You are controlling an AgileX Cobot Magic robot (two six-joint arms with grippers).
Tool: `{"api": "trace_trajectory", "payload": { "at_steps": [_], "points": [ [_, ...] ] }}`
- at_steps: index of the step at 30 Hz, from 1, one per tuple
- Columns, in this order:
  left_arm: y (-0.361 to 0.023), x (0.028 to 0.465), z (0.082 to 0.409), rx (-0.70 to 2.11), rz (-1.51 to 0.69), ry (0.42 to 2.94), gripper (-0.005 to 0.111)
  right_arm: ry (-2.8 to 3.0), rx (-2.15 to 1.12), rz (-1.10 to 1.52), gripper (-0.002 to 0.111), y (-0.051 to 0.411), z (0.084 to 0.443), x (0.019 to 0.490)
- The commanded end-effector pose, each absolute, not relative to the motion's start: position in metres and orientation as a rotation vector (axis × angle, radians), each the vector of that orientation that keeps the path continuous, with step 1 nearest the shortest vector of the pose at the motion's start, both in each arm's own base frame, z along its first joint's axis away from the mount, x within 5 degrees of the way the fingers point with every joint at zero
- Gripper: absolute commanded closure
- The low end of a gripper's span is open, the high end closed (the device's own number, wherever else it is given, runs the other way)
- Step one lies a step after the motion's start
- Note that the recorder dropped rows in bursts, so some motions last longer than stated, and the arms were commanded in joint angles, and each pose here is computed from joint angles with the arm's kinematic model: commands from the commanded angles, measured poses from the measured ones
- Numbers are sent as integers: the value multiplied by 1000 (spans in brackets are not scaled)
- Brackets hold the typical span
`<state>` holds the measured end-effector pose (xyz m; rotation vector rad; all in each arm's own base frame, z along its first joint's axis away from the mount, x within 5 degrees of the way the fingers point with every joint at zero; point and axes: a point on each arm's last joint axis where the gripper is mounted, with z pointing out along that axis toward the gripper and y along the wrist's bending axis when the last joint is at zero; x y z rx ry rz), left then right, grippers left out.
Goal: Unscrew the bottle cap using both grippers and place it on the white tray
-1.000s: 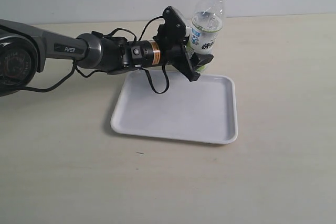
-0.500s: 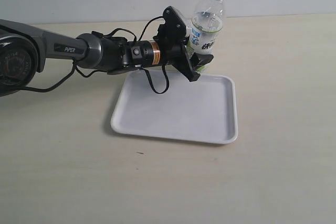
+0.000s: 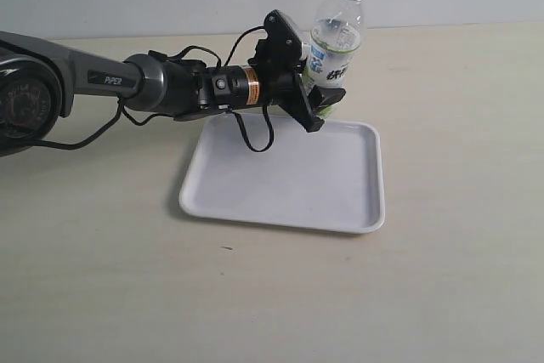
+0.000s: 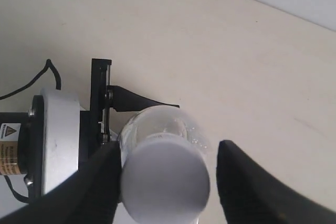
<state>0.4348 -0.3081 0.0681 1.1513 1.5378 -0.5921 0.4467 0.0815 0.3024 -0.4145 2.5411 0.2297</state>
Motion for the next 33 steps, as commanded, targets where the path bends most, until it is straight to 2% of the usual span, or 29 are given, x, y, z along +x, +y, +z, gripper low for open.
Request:
{"api": "trace_trajectory", "payload": {
  "at_steps": [1, 5, 7, 14, 33],
  "points": [
    [-310, 432, 66, 1195, -563, 1541, 107, 2519, -418, 219, 63, 81, 304, 448],
    [-310, 432, 66, 1195, -563, 1541, 107, 2531, -451, 214, 64, 81, 303, 447],
    [-310, 432, 66, 1195, -563, 1541, 107, 2528, -467, 209, 68, 81, 303, 447],
    [-310, 432, 66, 1195, -563, 1541, 107, 2462, -618, 189, 107, 83, 305, 448],
    [-310, 432, 66, 1195, -563, 1541, 107, 2048, -1502, -52, 108, 87, 304, 445]
  ]
}}
